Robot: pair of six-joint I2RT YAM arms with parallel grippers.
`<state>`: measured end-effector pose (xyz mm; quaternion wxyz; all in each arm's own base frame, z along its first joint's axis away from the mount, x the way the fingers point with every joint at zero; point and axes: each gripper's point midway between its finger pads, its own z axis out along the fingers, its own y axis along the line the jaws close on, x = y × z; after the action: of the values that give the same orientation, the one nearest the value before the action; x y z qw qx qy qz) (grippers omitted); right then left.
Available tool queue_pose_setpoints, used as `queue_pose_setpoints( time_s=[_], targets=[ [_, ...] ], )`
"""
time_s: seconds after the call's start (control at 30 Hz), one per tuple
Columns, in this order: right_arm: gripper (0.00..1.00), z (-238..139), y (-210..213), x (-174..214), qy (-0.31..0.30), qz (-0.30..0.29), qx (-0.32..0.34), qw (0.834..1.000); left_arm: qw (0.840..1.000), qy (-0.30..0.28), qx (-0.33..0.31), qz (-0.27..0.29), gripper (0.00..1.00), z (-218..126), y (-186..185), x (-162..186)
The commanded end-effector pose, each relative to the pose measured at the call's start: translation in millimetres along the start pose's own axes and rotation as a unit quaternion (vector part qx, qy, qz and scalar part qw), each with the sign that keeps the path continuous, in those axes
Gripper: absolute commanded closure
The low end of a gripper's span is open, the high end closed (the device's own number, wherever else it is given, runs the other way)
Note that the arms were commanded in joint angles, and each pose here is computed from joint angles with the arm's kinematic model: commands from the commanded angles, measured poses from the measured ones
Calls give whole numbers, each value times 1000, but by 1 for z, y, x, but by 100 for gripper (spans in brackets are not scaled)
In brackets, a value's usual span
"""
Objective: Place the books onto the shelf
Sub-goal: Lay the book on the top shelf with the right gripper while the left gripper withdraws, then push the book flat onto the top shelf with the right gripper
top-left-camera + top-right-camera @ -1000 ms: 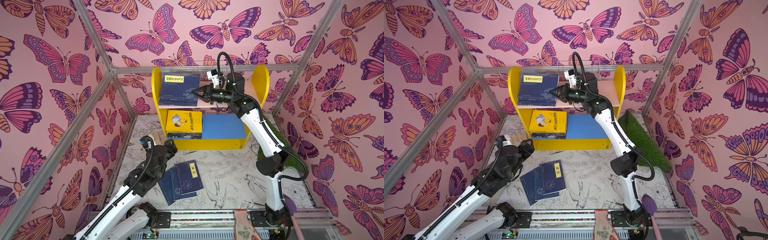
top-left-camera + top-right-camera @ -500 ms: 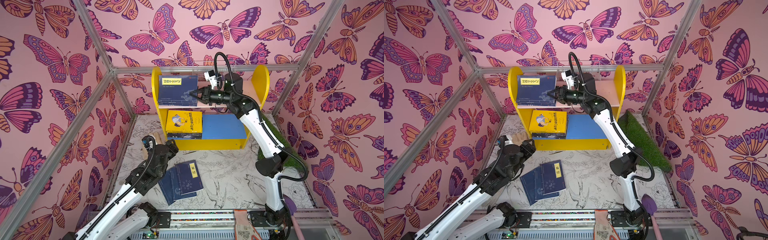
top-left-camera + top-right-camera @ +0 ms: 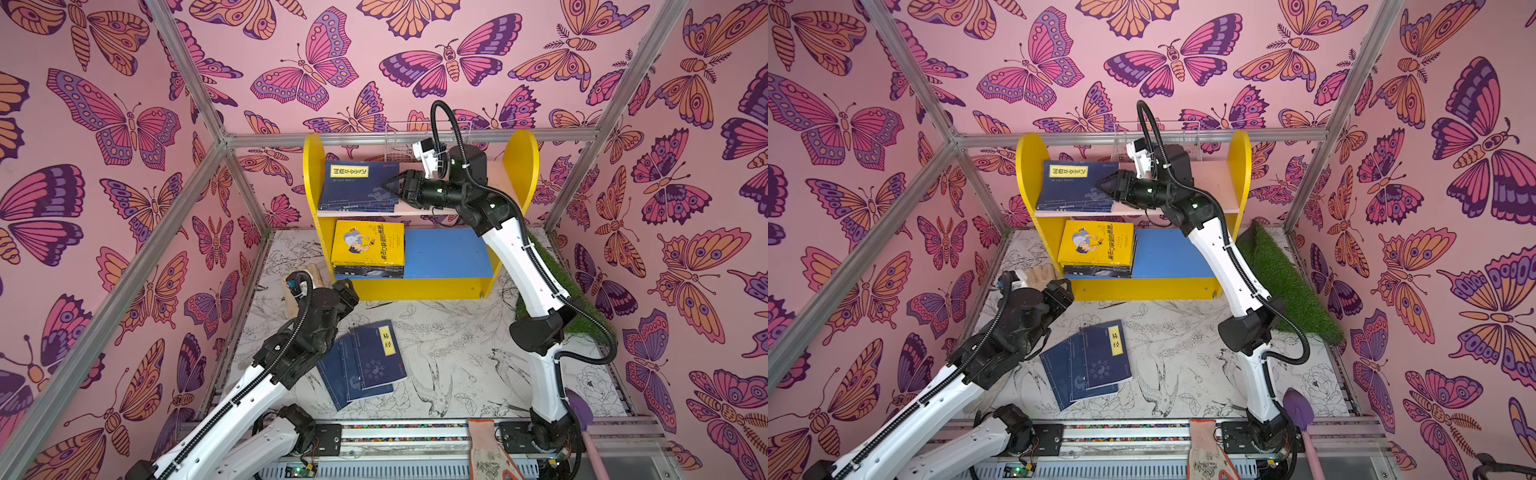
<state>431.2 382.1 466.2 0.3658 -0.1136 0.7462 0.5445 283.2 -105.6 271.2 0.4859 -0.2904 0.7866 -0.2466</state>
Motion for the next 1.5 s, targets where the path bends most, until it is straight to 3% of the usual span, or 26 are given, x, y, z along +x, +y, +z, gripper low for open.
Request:
queue_pose_setpoints(
  time_s=[0.0,0.4,0.73,0.9,1.17,1.3,1.47],
  targets=[
    [40,-6,-18,4,-2,-22,63,998,1000,7,-8,-2,23,1,4,3],
    [42,5,-45,26,13,-89,155,984,1000,18,-4,-10,23,6,1,8],
    [38,-4,-72,30,-2,-186,294,937,1000,20,-5,-20,23,6,6,12],
    [34,-15,-67,22,-16,-198,308,931,999,26,-7,-22,23,8,9,16],
    [31,-42,-19,1,-61,-223,257,938,999,31,-10,-24,24,10,11,20],
    [33,-67,-20,-8,-69,-232,288,927,999,32,-9,-26,24,9,13,21],
    [34,-80,-49,0,-33,-242,349,905,999,31,-11,-26,24,8,16,22]
  ],
)
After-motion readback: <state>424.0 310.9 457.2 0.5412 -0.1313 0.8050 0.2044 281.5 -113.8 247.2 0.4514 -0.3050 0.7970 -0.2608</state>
